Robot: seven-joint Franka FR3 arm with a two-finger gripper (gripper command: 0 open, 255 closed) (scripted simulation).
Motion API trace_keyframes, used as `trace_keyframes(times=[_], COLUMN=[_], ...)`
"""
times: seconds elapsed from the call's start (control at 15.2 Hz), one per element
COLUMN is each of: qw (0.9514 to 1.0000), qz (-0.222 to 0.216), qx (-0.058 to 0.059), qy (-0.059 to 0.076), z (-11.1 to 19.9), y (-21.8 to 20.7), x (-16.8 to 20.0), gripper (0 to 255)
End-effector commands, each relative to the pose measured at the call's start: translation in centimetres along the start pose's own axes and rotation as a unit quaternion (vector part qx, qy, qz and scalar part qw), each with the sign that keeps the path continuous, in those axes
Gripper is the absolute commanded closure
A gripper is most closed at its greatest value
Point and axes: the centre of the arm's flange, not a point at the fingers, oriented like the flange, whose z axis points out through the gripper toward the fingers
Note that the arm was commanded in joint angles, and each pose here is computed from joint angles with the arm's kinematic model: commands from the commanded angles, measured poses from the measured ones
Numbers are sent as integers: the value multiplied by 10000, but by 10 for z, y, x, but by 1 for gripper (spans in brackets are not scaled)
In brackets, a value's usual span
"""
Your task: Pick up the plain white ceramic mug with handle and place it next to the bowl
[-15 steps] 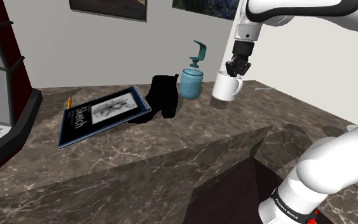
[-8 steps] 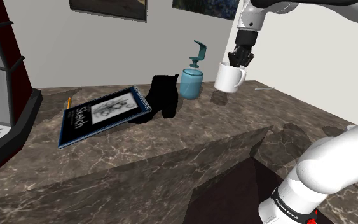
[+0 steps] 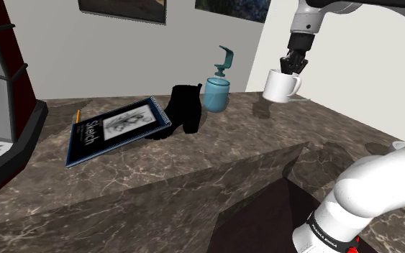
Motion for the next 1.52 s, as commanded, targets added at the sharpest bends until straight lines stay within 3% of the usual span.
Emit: trace_keyframes(times=[0.0,1.45], qw=[10000,10000], qz=[-8,-8], qx=[0,0], qy=[1,1], z=[4,12], y=[24,292], x=[-10,-121], gripper=[255,255])
